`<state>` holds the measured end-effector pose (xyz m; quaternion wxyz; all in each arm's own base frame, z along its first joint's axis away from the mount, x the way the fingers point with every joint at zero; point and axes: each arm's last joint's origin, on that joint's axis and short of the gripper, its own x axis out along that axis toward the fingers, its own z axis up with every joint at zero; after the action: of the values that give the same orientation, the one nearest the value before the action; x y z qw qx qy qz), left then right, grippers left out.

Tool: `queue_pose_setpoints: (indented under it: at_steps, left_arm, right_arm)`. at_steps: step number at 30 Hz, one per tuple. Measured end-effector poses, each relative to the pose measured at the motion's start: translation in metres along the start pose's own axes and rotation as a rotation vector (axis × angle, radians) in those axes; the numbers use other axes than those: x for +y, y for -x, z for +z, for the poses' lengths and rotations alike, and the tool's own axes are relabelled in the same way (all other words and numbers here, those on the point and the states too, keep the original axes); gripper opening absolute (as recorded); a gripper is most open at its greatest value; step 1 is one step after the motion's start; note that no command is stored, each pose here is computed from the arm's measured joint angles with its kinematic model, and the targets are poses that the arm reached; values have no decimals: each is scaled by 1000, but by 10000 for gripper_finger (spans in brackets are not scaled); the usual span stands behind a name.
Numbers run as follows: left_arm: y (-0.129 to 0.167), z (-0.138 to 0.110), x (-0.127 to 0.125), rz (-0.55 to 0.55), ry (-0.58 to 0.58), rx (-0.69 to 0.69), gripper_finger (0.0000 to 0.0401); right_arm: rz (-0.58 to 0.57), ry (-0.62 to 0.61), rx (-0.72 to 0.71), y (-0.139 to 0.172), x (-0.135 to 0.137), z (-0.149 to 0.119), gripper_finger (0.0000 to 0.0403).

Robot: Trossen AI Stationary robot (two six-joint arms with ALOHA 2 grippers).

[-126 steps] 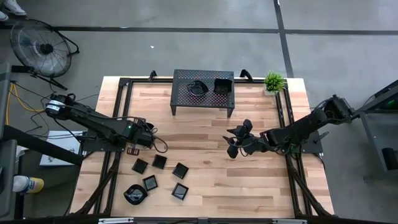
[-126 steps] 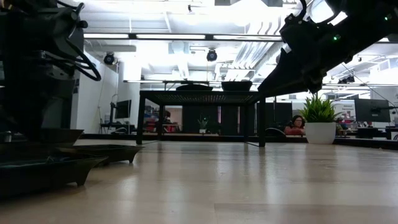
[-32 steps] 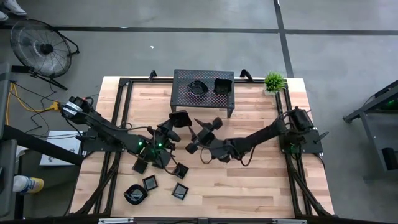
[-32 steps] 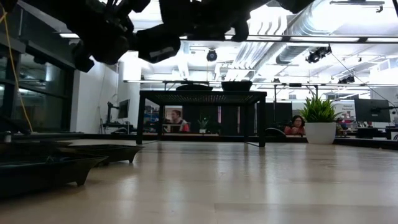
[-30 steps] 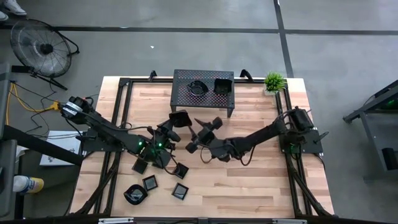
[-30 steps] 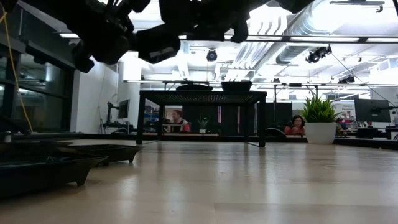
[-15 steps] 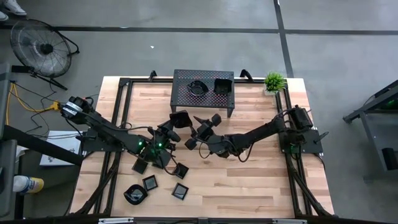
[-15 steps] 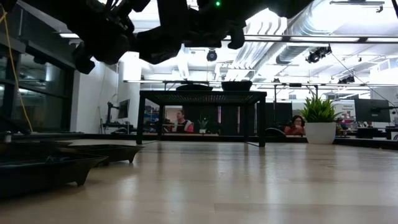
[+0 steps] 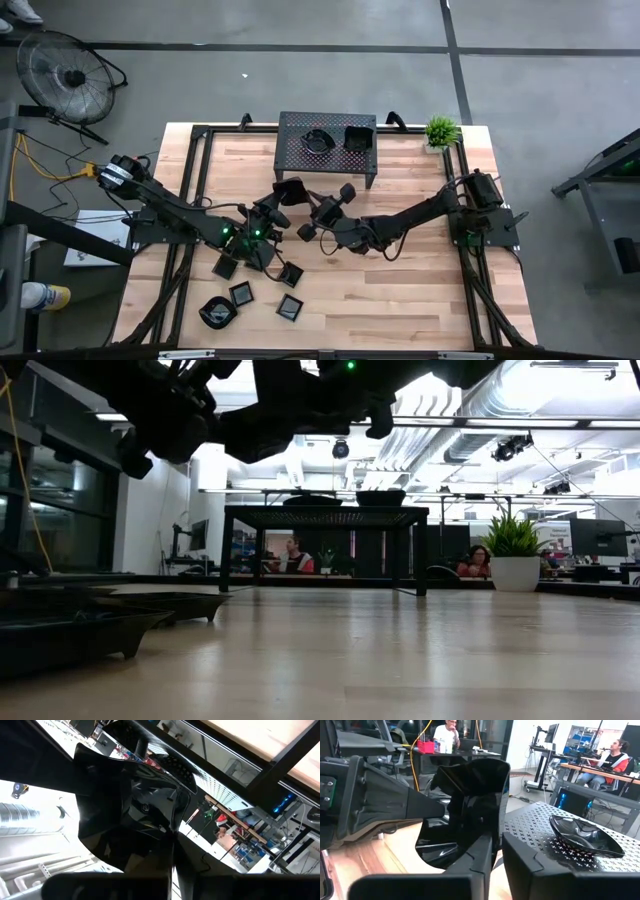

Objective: Pick & Place Mini shaped plates
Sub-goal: Stack the black distorted square plate on top of the black distorted square plates on the shelf

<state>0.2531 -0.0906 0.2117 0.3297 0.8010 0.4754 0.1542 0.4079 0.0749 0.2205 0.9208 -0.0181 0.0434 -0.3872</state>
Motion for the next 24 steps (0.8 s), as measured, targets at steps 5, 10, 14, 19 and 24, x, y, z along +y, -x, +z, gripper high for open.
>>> queue_pose_setpoints:
  at_steps: [5, 10, 14, 19, 24]
  left_arm:
    - [0, 1, 0, 5, -5, -48, 0]
    - [0, 2, 0, 10, -54, -84, 5]
    - [0, 3, 0, 13, -52, -97, 26]
    - [0, 3, 0, 13, -49, -97, 66]
    - [0, 3, 1, 13, -48, -95, 109]
  right_arm:
    - [14, 1, 1, 0, 0, 0, 7]
    - [17, 2, 3, -3, -1, 0, 3]
    - [24, 5, 3, -3, -1, 0, 3]
    - [26, 6, 3, -3, -1, 0, 1]
    - [25, 12, 5, -3, -1, -1, 1]
